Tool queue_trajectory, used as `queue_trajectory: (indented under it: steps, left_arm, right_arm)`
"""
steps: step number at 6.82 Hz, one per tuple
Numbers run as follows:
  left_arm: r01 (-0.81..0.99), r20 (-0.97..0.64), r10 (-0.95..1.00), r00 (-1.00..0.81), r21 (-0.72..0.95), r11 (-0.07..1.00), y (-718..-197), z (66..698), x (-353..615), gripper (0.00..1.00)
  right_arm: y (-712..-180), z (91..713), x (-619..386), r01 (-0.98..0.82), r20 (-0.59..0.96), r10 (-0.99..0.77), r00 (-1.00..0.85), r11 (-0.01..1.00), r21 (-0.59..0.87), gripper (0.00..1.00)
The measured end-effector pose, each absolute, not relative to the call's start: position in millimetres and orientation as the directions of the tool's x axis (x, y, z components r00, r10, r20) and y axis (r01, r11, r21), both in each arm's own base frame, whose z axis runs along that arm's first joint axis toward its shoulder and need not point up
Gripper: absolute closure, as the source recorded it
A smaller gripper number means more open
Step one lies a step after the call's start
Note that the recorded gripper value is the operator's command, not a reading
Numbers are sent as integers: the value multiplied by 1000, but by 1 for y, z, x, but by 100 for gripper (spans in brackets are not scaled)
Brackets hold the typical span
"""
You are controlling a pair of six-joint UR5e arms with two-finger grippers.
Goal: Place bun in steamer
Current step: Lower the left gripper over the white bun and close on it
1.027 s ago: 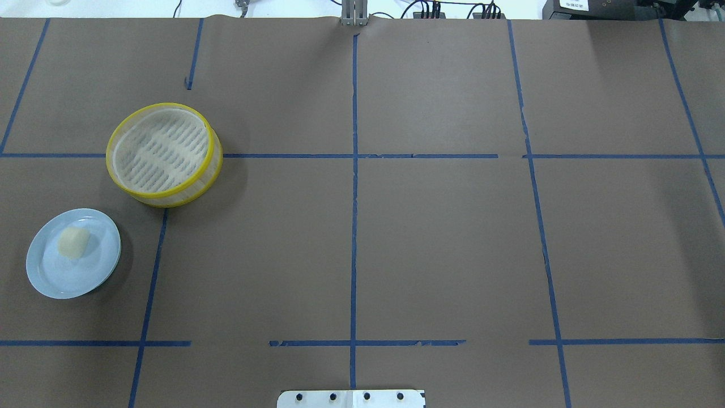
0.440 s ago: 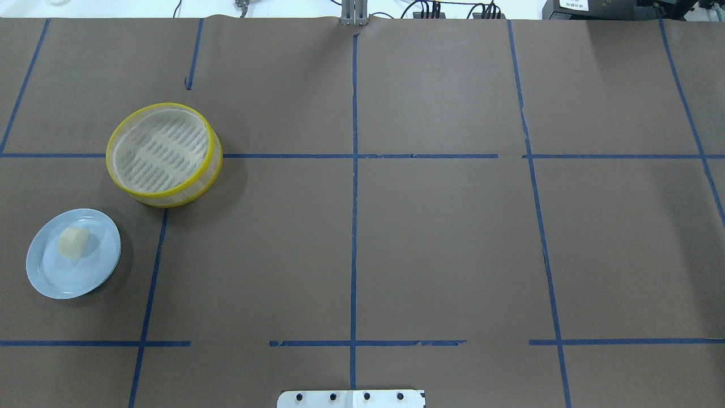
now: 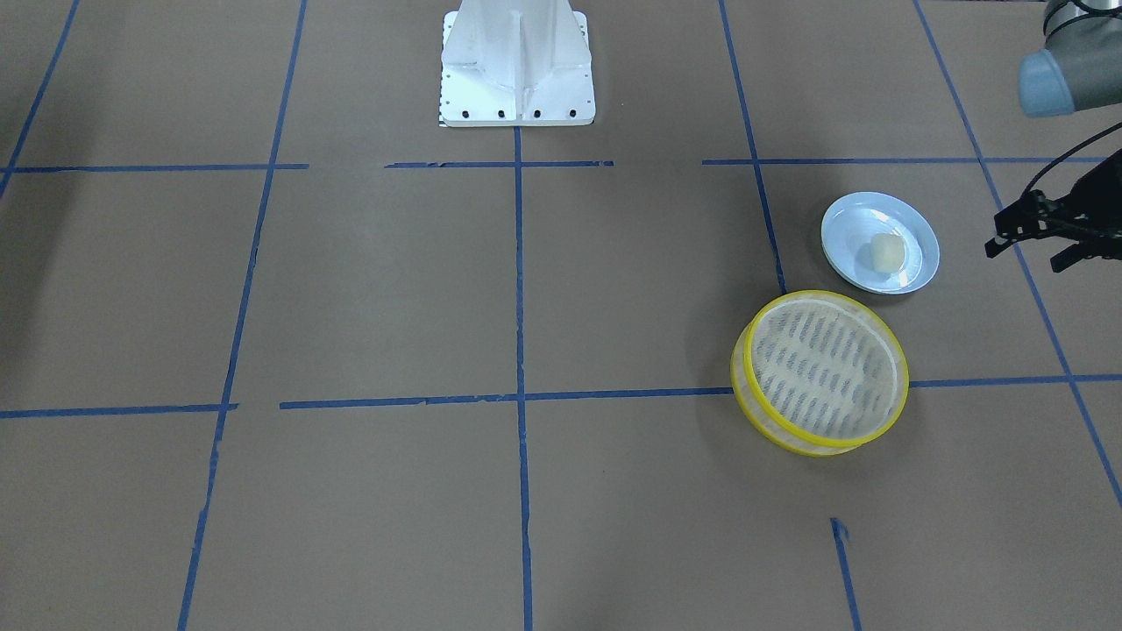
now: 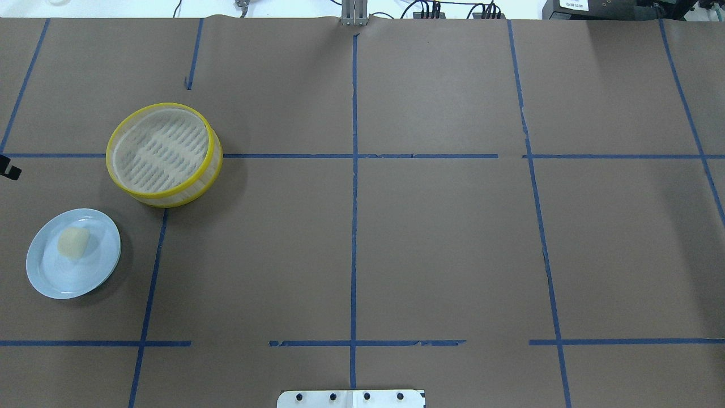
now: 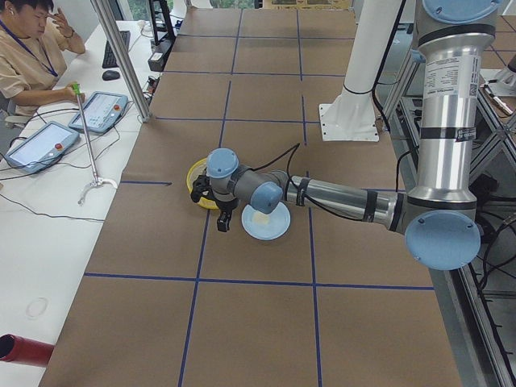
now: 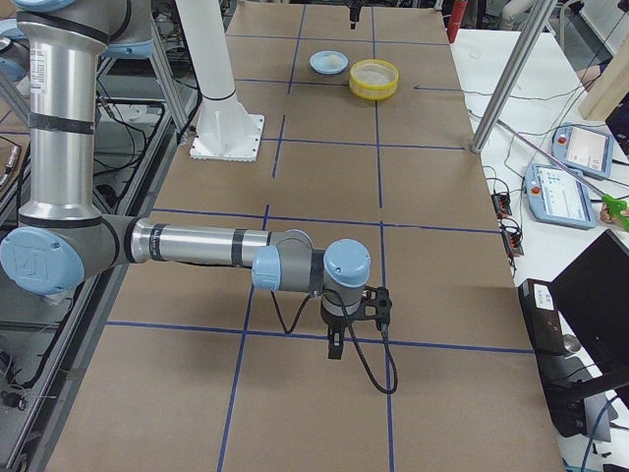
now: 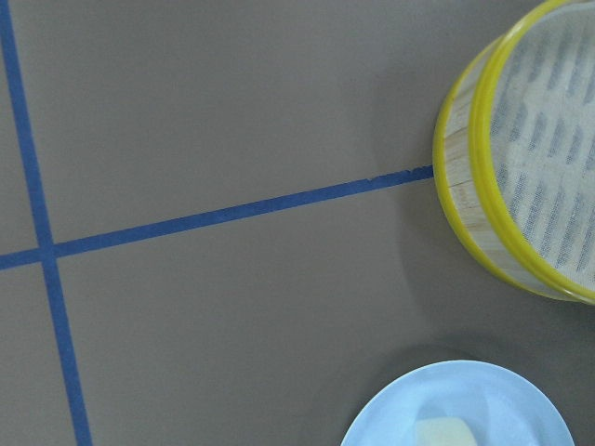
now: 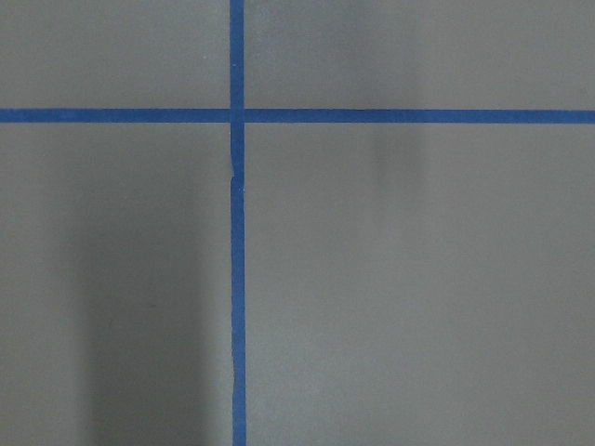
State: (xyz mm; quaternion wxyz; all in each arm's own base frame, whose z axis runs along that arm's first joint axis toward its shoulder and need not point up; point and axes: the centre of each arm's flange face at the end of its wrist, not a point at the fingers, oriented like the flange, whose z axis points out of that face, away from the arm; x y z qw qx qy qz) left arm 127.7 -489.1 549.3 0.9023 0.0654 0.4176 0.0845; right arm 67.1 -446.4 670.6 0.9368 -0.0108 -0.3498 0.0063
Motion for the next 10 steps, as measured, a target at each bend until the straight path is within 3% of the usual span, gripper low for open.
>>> queue_trajectory:
  steps: [6,7,9,10]
  left_arm:
    - [-30,-756,96,647,101,994,-419,576,246,0]
    - [-28,-748,90,657,96,995,-418,581,255,2]
    - [-20,-736,80,673,89,996,-421,589,262,16]
    - [-19,-735,76,674,85,996,-421,590,263,17]
  right_arm:
    - [-446,671,67,-4,655,19,755,1000,-24,0]
    - [-446,671,67,-4,655,19,755,1000,-24,0]
    - [-446,671,67,-4,655,19,755,1000,-25,0]
    - [-446,671,67,-4,655,19,755,1000,-25,0]
